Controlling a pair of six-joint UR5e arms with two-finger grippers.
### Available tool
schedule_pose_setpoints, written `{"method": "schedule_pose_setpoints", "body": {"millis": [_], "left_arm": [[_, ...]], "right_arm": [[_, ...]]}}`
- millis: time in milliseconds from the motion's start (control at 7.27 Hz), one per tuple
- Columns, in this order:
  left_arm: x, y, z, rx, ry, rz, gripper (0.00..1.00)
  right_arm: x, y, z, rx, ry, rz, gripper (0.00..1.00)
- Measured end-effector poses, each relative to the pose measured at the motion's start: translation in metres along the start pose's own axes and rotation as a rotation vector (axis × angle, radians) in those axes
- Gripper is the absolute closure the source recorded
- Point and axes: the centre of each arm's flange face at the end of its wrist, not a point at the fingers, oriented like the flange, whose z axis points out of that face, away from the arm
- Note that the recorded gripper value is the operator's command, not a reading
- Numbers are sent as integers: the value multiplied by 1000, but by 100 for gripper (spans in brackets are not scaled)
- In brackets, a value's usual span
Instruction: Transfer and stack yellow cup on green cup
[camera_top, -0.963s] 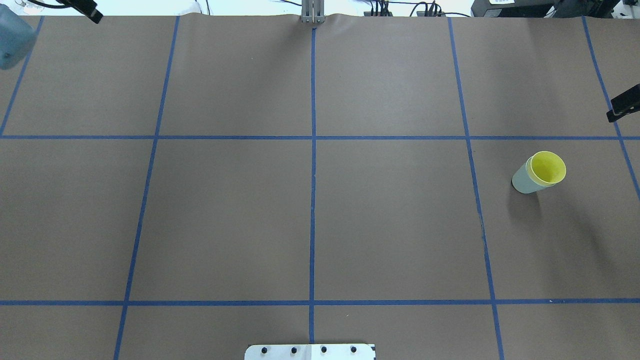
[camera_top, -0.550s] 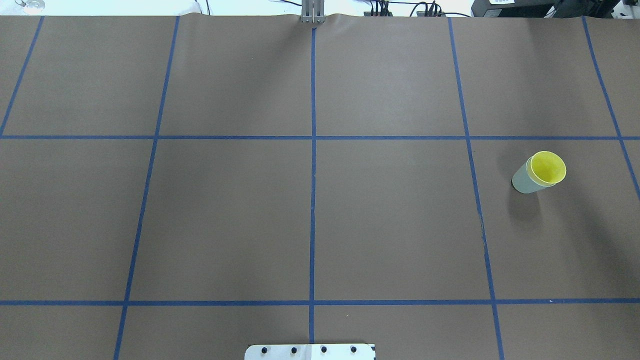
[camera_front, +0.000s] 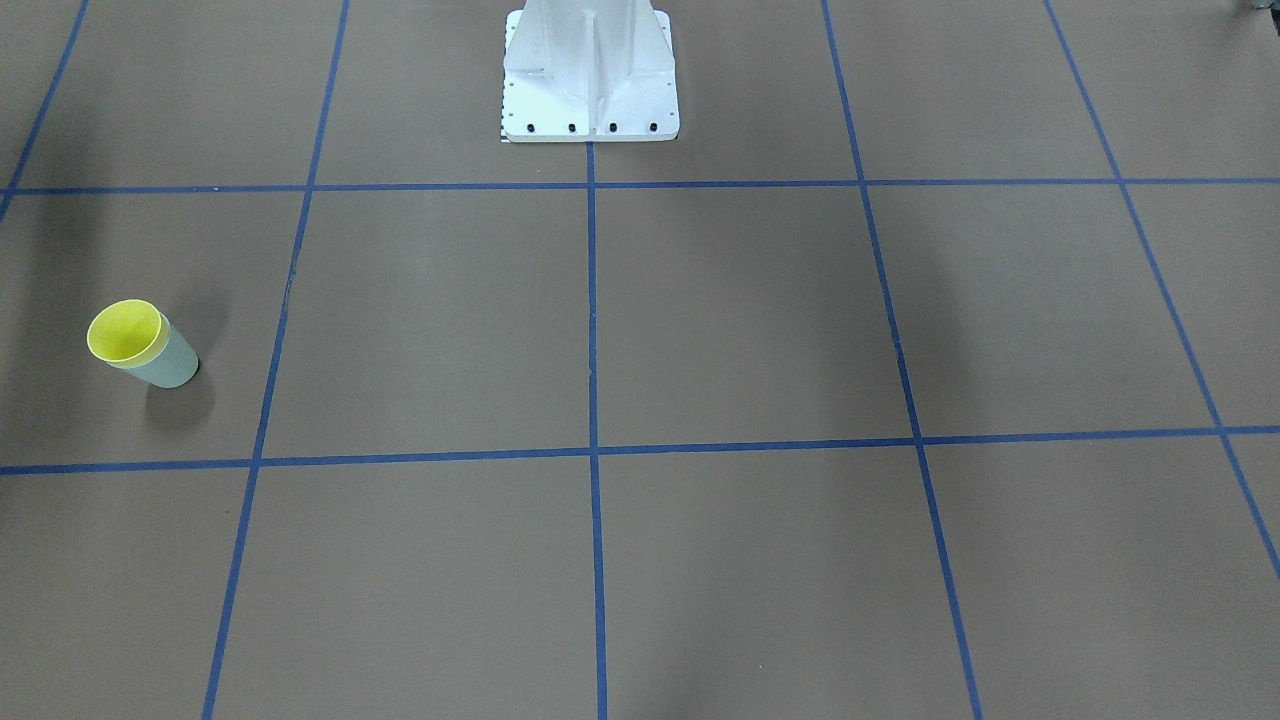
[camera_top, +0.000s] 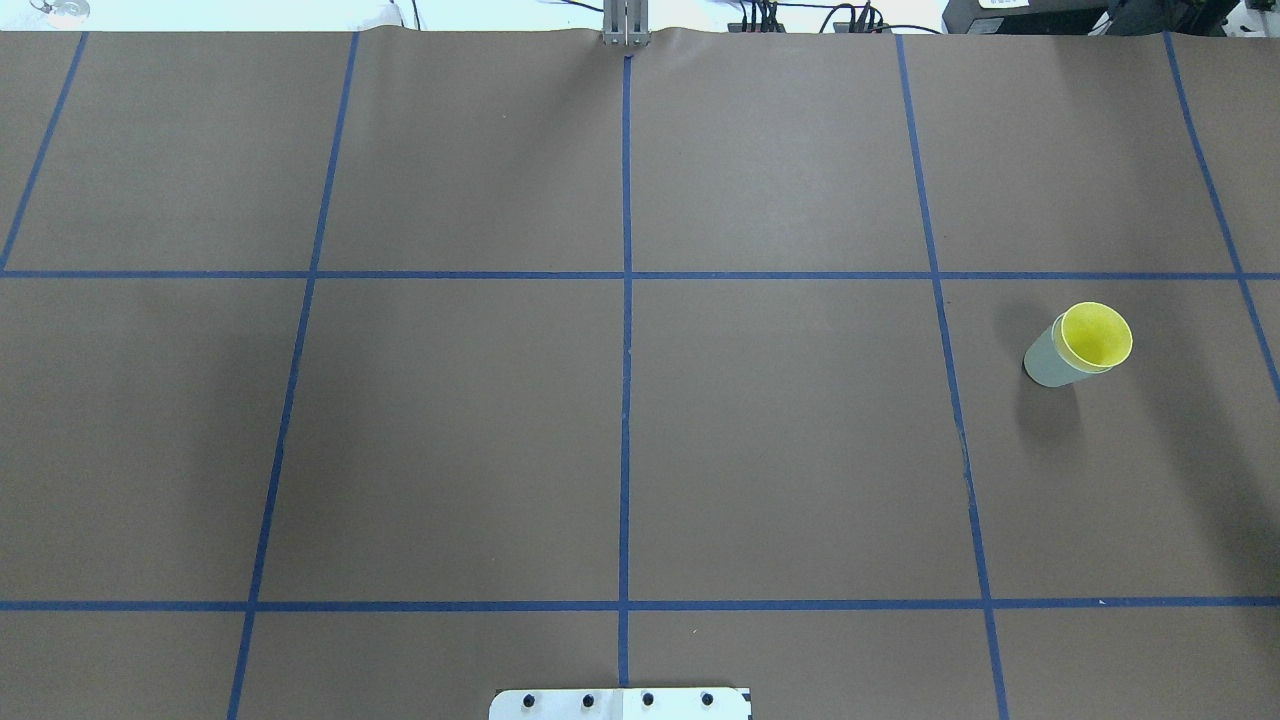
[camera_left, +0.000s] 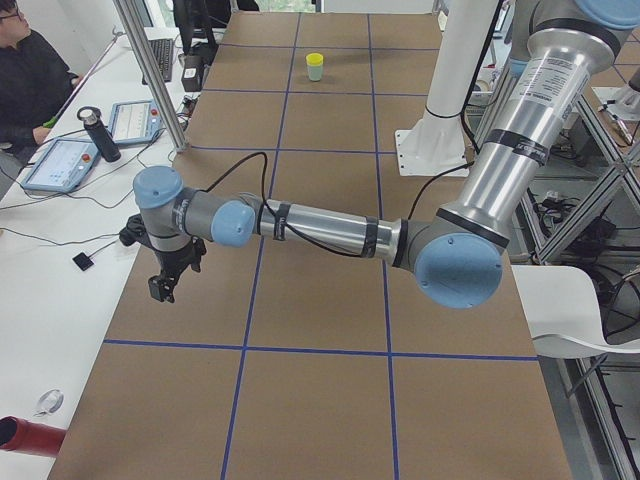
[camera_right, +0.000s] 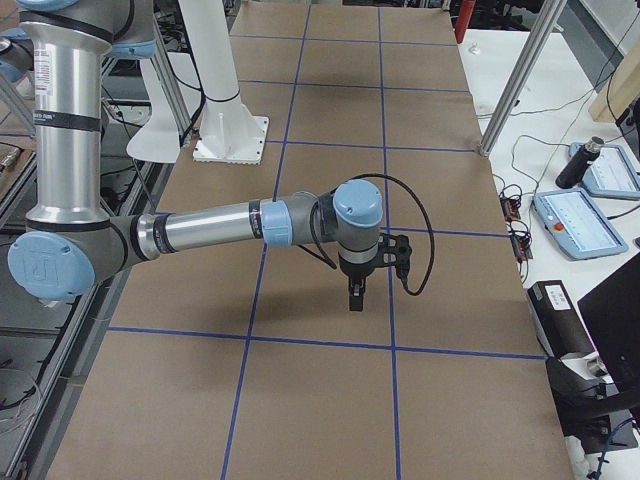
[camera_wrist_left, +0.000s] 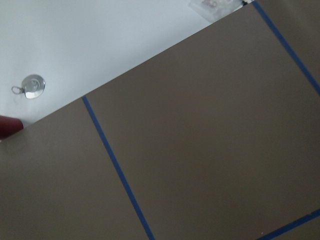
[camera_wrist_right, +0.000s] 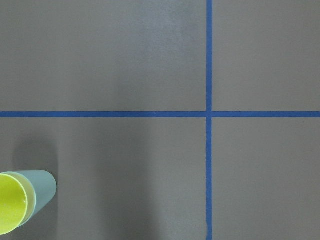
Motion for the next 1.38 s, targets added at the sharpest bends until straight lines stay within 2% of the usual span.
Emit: {"method": "schedule_pose_setpoints", "body": {"millis": [275,413,688,826,1376], "left_arm": [[-29,65,25,69,-27,29,0],[-36,89,35,80,-34,36,0],[-48,120,54,44,-46,5,0],[-46,127,52,20,-44,-18,0],[19,151,-16,-99,-19,-117,0]], "right_arm": [[30,14,7,-16,7,57,1],[39,16,12,-25,8,66,1],[48,15,19,-36,9,60,1],[51,14,22,-39,9,58,1],[55,12,26,-44,8,62,1]]}}
